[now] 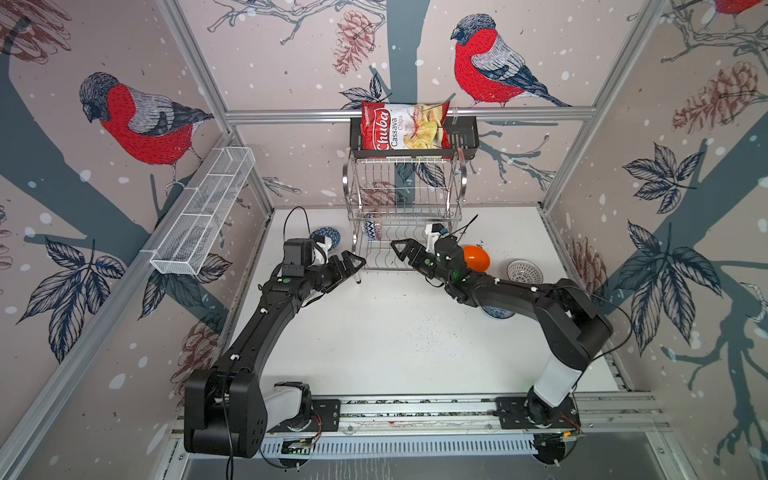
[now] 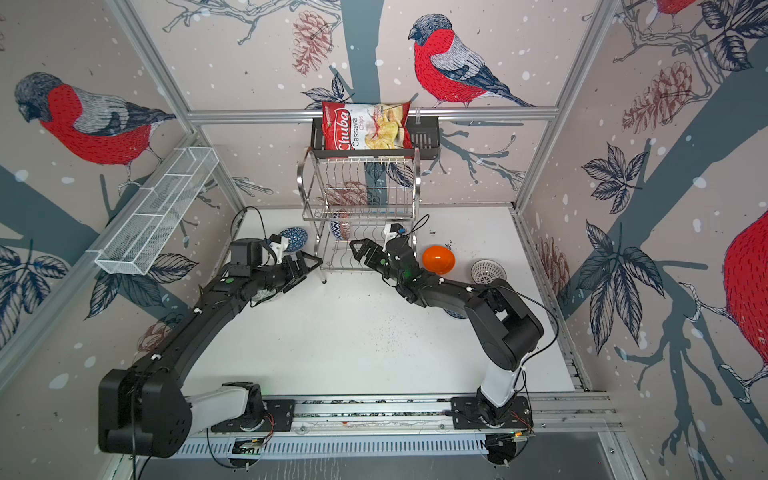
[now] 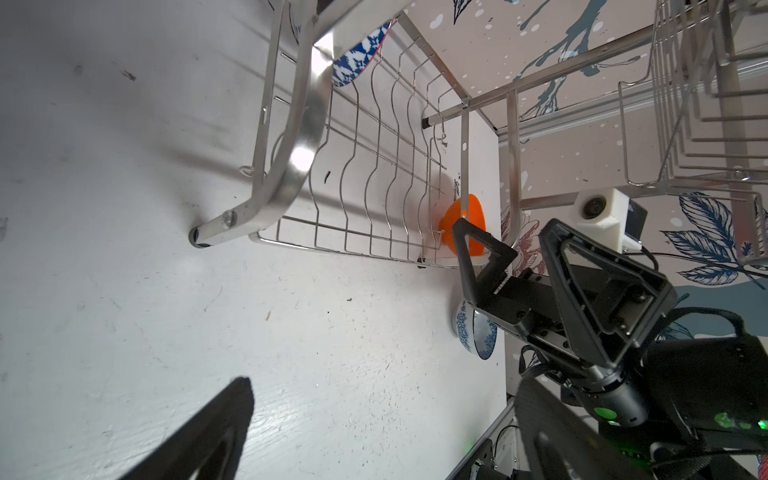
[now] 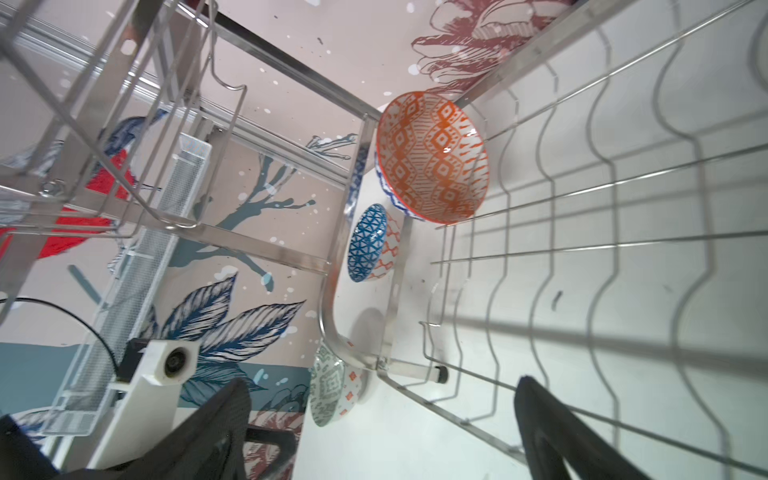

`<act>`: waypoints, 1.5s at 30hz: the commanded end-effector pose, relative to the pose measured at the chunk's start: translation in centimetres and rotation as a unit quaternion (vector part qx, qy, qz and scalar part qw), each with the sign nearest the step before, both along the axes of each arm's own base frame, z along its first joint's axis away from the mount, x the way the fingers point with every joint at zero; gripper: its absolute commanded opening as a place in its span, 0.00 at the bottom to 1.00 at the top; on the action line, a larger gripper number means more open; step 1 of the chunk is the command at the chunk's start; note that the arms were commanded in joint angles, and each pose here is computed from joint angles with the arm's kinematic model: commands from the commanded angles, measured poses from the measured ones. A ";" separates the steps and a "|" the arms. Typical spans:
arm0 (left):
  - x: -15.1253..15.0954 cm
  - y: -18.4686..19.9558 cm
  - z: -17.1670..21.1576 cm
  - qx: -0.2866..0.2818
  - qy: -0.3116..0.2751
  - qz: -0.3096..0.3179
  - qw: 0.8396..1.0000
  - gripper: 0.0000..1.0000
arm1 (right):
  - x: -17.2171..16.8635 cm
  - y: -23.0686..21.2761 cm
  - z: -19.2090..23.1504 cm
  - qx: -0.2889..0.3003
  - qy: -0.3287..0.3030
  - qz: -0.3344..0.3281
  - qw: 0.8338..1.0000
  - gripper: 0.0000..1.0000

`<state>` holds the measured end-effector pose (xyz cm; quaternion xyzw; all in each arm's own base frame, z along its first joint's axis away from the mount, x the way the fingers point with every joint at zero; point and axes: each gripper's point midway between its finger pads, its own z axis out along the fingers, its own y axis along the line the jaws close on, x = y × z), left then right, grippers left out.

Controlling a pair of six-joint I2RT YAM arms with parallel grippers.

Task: Load the bowls into the dish rack
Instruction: 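Withdraw right gripper from the rack toward the blue floral plate while left gripper draws back, then lower the right gripper onto the blue floral plate rim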

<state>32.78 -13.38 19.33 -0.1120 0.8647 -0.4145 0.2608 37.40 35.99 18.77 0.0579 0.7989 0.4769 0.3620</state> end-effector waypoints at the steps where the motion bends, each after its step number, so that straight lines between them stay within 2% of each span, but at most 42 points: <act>1: 0.2 -0.3 0.6 -0.006 -0.016 0.000 1.000 0.98 | -0.4 -3.1 -2.1 -0.085 0.020 -0.024 0.996 1.00; 6: -0.3 -1.6 0.7 -0.009 -0.010 0.011 1.000 0.98 | -1.2 -7.3 -2.0 -0.160 0.019 -0.055 0.985 1.00; 10: -1.1 -4.2 1.0 -0.020 -0.017 0.005 1.000 0.98 | -1.7 -10.9 -1.9 -0.229 0.017 -0.093 0.969 1.00; 14: -2.2 -6.8 0.7 -0.021 -0.004 -0.009 1.000 0.98 | -2.7 -14.7 -2.5 -0.278 0.050 -0.122 0.952 1.00; 19: -3.7 -10.1 0.5 0.007 0.005 -0.032 0.999 0.98 | -4.9 -20.0 -3.4 -0.351 0.071 -0.185 0.915 1.00; 21: -4.2 -11.6 0.5 0.015 0.002 -0.042 0.999 0.98 | -5.8 -21.6 -3.7 -0.365 0.072 -0.201 0.906 1.00; 25: -5.1 -14.5 0.0 0.003 0.018 -0.056 0.998 0.98 | -7.3 -23.4 -4.7 -0.374 0.079 -0.215 0.899 1.00; 29: -5.5 -16.2 -0.2 0.006 0.022 -0.059 0.998 0.98 | -8.5 -24.5 -6.5 -0.378 0.100 -0.210 0.896 1.00; 33: -5.9 -17.8 -0.7 -0.015 0.029 -0.074 0.997 0.98 | -9.1 -25.1 -8.1 -0.381 0.119 -0.199 0.895 1.00; 37: -6.0 -18.8 -2.2 -0.029 0.048 -0.086 0.995 0.98 | -9.4 -25.0 -9.7 -0.386 0.135 -0.175 0.896 1.00; 42: -5.9 -19.8 -2.1 -0.043 0.049 -0.096 0.993 0.98 | -10.1 -25.0 -11.7 -0.395 0.160 -0.158 0.891 0.99; 45: -5.9 -19.9 -1.9 -0.052 0.049 -0.093 0.993 0.98 | -10.2 -25.1 -12.1 -0.401 0.159 -0.156 0.889 0.95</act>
